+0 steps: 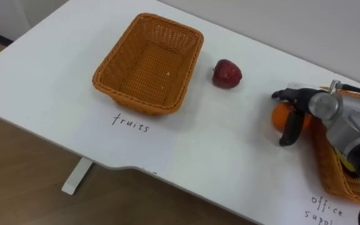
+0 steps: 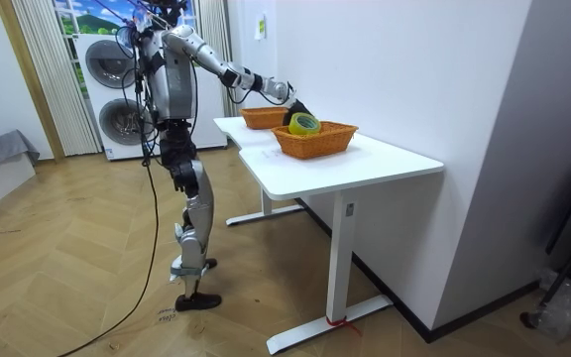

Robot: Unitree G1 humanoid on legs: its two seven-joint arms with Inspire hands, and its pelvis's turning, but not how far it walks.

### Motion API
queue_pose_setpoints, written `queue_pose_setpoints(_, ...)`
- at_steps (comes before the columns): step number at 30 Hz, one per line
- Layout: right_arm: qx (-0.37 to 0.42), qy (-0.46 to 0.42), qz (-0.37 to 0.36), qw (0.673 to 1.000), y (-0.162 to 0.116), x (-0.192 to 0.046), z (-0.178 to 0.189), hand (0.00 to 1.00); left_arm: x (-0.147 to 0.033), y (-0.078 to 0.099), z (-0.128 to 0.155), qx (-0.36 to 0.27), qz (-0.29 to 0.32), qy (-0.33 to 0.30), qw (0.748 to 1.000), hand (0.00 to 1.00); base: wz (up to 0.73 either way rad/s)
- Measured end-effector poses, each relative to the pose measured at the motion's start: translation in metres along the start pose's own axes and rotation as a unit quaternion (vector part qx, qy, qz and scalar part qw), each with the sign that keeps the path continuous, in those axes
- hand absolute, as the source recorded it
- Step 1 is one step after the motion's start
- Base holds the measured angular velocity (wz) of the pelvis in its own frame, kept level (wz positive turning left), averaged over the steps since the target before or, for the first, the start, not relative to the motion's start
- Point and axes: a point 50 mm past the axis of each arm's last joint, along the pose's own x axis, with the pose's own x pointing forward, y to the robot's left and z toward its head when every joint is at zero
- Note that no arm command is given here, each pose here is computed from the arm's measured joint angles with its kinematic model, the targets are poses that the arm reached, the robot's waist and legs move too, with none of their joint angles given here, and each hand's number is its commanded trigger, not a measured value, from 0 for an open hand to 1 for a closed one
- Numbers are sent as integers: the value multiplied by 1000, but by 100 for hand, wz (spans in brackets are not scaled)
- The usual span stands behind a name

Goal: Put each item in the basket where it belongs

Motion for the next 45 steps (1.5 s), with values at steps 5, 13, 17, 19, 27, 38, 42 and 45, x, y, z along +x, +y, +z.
queue_pose_setpoints(5, 0, 1, -2, 1000, -1, 0, -1, 0, 0, 0, 0, -2, 0, -3, 1000, 0, -6)
queue_pose_setpoints(13, -1, 2, -3, 1000, -2, -1, -2, 0, 0, 1, -1, -9, 2, -4, 1000, 0, 0)
queue_pose_setpoints(17, 0, 1, -2, 1000, -2, -1, -1, 0, 0, 1, -1, -9, -4, -5, 1000, 0, 0)
queue_pose_setpoints(19, 0, 0, 1, 1000, -2, -1, -1, 0, 0, 0, -1, -10, -8, -4, 1000, 0, 0)
queue_pose_setpoints(27, 4, 0, -8, 1000, -4, -2, -2, 100, 0, 0, -2, -9, -7, -3, 1000, 0, 0)
queue_pose_setpoints(38, 15, 1, -17, 1000, -6, -2, -5, 100, 0, 0, -2, -9, -7, -4, 1000, 0, 0)
queue_pose_setpoints(42, 15, 1, -18, 1000, -6, -2, -5, 100, 0, 0, -2, -9, -7, -4, 1000, 0, 0)
queue_pose_setpoints(45, 15, 1, -18, 1000, -6, -2, -5, 100, 0, 0, -2, -9, -7, -4, 1000, 0, 0)
